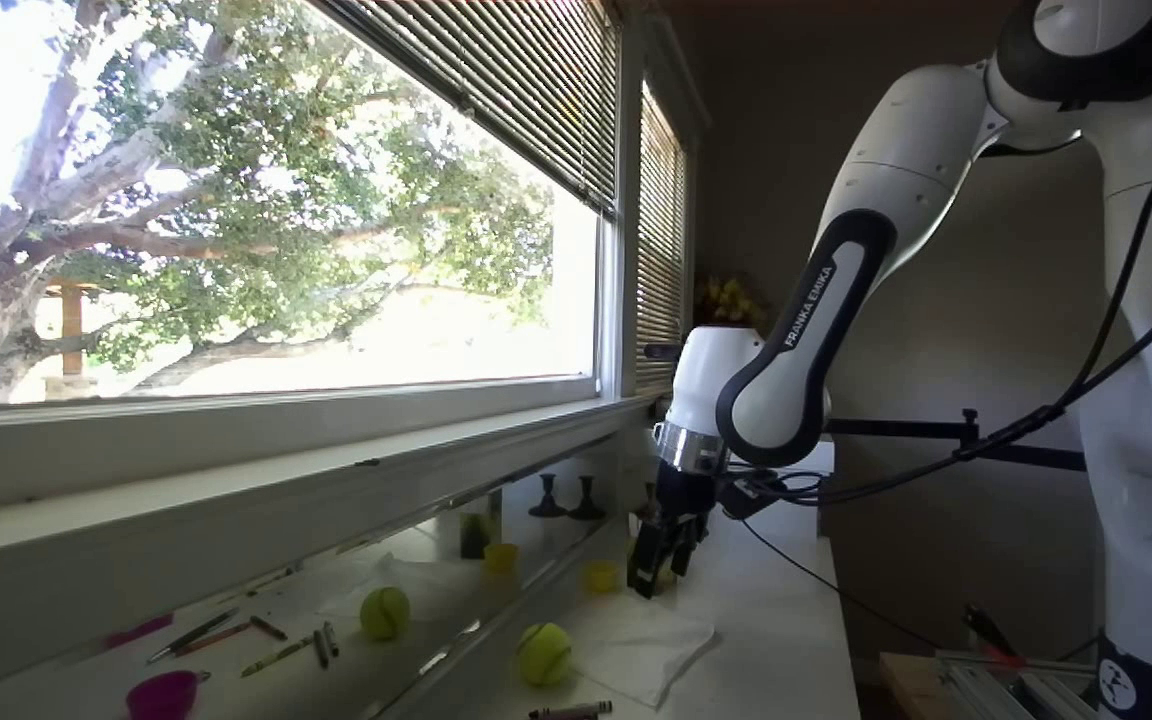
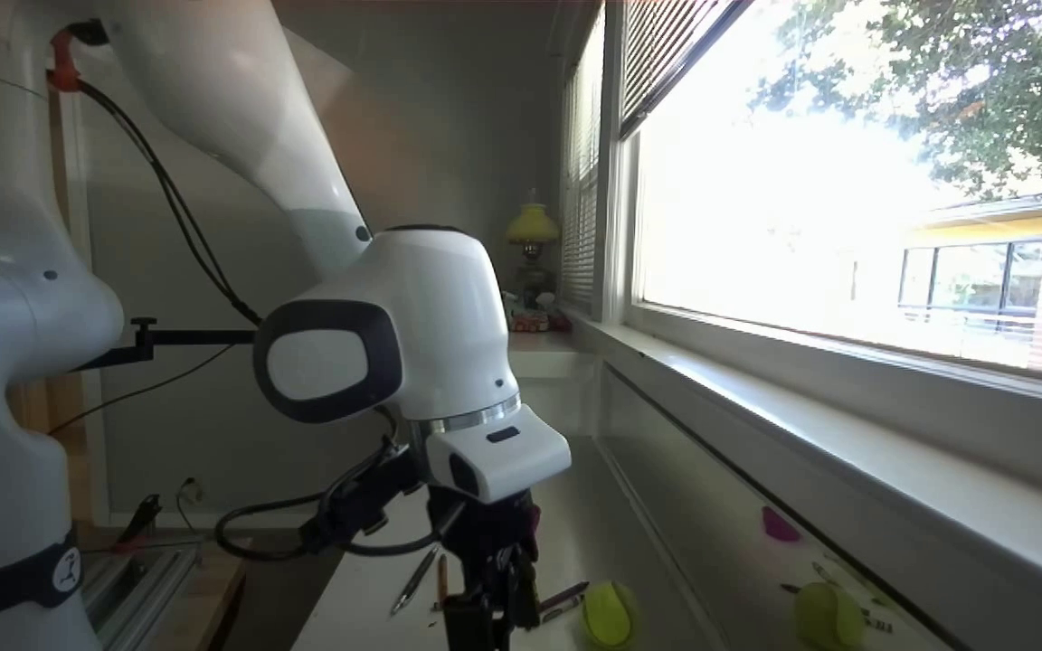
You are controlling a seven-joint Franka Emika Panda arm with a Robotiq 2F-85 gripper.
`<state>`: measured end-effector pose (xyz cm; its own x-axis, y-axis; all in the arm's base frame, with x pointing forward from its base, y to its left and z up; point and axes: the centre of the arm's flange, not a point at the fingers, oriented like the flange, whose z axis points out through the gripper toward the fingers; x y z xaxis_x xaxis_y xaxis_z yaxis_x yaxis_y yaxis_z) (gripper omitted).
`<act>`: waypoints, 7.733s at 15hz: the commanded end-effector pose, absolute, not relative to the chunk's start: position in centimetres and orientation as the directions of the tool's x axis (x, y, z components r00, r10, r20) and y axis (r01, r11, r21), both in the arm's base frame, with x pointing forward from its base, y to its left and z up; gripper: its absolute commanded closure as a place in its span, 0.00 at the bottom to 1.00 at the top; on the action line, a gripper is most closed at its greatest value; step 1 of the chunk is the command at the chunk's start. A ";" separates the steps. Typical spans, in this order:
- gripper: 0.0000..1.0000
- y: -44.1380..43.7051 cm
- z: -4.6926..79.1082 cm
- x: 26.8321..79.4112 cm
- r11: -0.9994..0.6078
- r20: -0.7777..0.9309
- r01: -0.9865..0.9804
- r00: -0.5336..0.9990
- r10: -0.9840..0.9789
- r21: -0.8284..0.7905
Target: Use the tissue to wipe the window
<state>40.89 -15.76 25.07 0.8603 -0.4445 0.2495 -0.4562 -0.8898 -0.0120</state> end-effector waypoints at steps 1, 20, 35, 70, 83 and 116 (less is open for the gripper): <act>0.00 -16.1 22.6 42.3 -0.896 0.268 -0.444 0.860 -0.435 -0.031; 0.33 -19.3 17.3 45.8 -0.864 0.247 -0.496 0.830 -0.500 -0.081; 0.62 -17.8 17.4 46.7 -0.903 0.253 -0.424 0.868 -0.427 -0.067; 1.00 -0.8 45.1 45.2 -0.999 0.784 0.037 0.620 0.005 -0.023; 1.00 -9.3 48.1 47.2 -0.943 0.971 -0.245 0.140 0.194 0.223; 1.00 -12.5 53.2 58.1 -0.952 0.964 -0.246 -0.146 0.223 0.183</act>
<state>56.32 -13.86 50.10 -0.0841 0.2229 0.9712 -0.2663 -0.9442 0.1937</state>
